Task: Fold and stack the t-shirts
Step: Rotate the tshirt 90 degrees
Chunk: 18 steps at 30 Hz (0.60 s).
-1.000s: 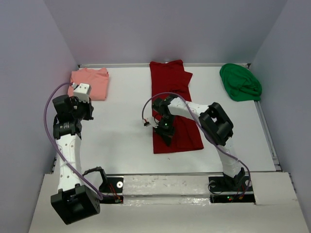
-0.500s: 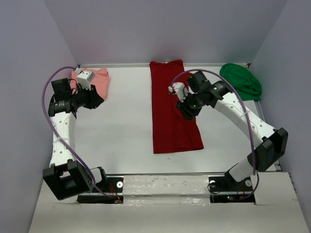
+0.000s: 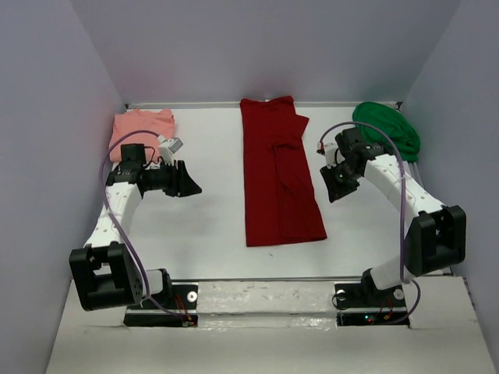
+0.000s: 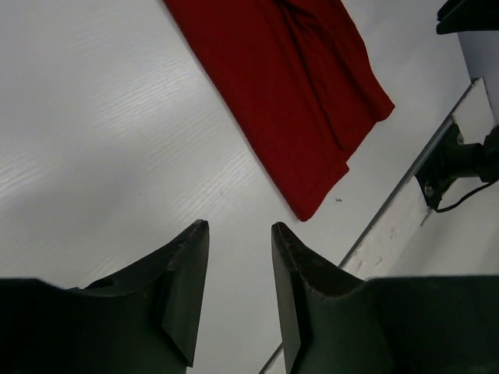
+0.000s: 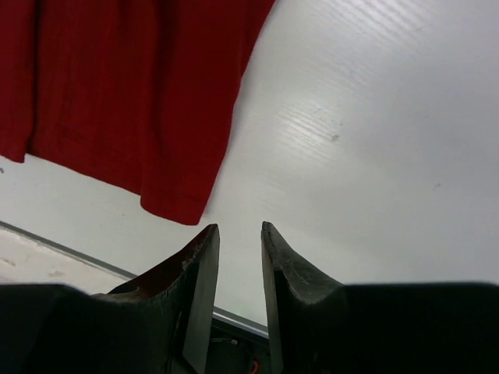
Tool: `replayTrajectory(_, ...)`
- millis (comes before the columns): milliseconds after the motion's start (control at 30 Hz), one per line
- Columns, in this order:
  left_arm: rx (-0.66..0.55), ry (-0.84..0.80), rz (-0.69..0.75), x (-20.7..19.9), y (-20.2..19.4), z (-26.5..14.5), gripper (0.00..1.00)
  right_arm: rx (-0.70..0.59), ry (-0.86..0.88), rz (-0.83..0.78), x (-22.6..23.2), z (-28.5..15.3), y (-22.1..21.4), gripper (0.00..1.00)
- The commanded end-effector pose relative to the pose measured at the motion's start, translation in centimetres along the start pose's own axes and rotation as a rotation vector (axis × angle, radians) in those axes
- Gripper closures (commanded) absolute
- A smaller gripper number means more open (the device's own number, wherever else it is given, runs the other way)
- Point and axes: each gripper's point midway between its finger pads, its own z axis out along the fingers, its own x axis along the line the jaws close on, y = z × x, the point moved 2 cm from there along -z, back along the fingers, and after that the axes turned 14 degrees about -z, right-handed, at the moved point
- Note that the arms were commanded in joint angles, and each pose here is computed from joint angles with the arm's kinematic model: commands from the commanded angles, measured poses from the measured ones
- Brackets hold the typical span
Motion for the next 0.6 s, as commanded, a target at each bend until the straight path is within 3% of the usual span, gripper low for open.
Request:
replayTrajectory(0,-0.019,-0.126,0.012,-3.3,-0.1,0.0,0.51,-0.058,0.108,0.061,1.9,0.1,0.2,0.66)
replayTrajectory(33,-0.009,-0.148,0.009,-3.5,-0.6,0.3,0.45,-0.047,0.141,0.063,2.4,0.5,0.0,0.67)
replayTrajectory(100,0.008,-0.229,-0.029,-4.4,-1.5,0.5,0.45,-0.066,0.201,0.090,2.8,0.5,0.3,0.68)
replayTrajectory(133,0.009,-0.262,-0.075,-4.4,-2.4,0.9,0.55,-0.055,0.238,0.093,3.1,0.9,0.4,0.68)
replayTrajectory(200,-0.012,-0.332,-0.075,-5.2,-2.8,0.9,0.62,-0.043,0.316,0.105,4.0,1.3,0.5,0.68)
replayTrajectory(233,0.006,-0.324,-0.150,-5.0,-4.0,1.3,0.62,-0.015,0.340,0.115,4.2,2.1,0.4,0.66)
replayTrajectory(467,-0.008,-0.348,-0.197,-5.9,-5.8,1.4,0.62,0.028,0.427,0.166,4.5,3.7,0.2,0.62)
replayTrajectory(567,0.024,-0.368,-0.234,-5.9,-6.7,1.6,0.66,0.034,0.455,0.182,4.5,3.9,0.1,0.62)
